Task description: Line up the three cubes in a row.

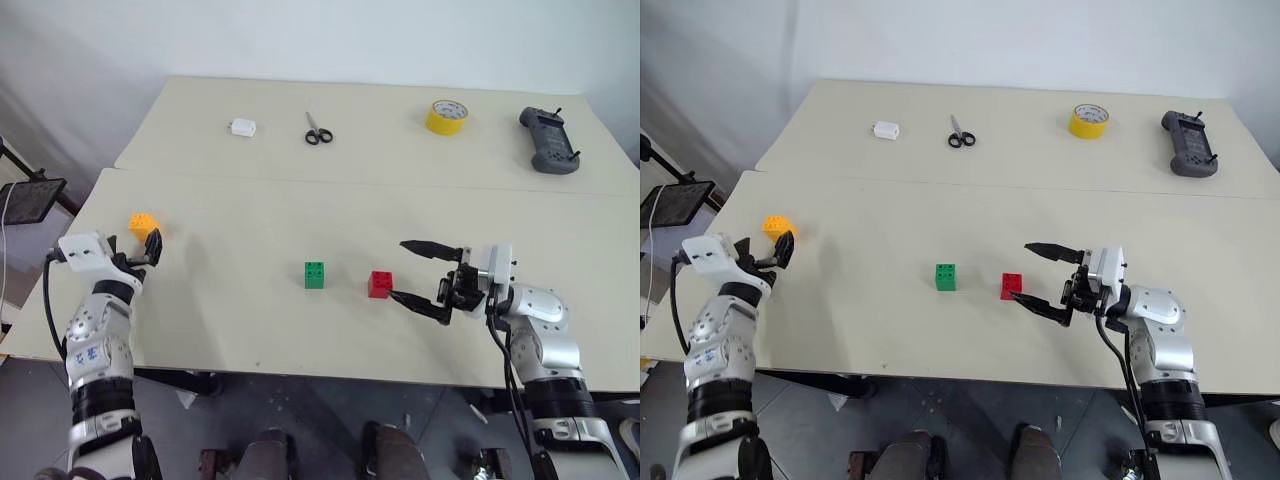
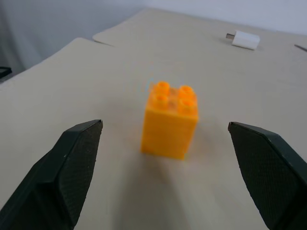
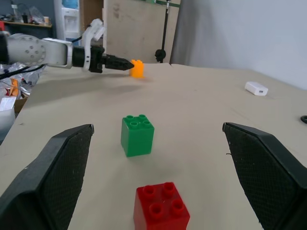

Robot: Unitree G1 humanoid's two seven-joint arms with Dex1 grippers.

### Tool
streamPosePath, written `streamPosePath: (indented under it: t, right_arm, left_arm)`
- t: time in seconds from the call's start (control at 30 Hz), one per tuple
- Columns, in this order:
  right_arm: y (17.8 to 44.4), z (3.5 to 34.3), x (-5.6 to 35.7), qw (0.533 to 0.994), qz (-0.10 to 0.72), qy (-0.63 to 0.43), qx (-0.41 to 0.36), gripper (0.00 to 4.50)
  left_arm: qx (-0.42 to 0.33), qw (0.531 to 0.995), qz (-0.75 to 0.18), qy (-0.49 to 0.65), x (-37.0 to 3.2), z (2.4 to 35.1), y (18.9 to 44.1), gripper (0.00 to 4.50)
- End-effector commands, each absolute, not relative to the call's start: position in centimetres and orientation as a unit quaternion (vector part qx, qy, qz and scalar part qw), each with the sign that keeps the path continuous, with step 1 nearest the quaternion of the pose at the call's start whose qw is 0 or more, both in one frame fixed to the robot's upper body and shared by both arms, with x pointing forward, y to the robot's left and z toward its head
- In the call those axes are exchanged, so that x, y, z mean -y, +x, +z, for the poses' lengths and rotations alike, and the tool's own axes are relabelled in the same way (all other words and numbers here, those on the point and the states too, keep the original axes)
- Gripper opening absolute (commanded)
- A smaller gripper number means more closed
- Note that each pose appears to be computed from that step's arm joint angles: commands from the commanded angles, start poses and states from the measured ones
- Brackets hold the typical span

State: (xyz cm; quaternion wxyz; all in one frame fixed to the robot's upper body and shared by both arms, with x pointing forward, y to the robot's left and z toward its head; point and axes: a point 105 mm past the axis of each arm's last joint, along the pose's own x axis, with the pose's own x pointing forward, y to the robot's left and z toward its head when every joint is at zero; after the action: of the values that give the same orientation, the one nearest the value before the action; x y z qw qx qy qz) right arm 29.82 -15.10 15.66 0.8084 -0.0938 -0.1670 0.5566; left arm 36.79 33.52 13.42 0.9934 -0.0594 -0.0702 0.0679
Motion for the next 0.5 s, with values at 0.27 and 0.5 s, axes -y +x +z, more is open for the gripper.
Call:
streamPosePath:
  t: [0.27, 0.5]
  right_arm:
    - [28.7, 16.3, 15.3, 0.818, 0.536, -0.102, 0.183, 4.5]
    - [28.7, 16.4, 16.0, 0.822, 0.53, -0.114, 0.176, 4.5]
  left_arm:
    - [0.059, 0.998, 0.023, -0.02, -33.9, 14.0, 38.5, 3.63]
    - [0.069, 0.99, -0.121, 0.012, -32.5, 14.6, 37.2, 1.48]
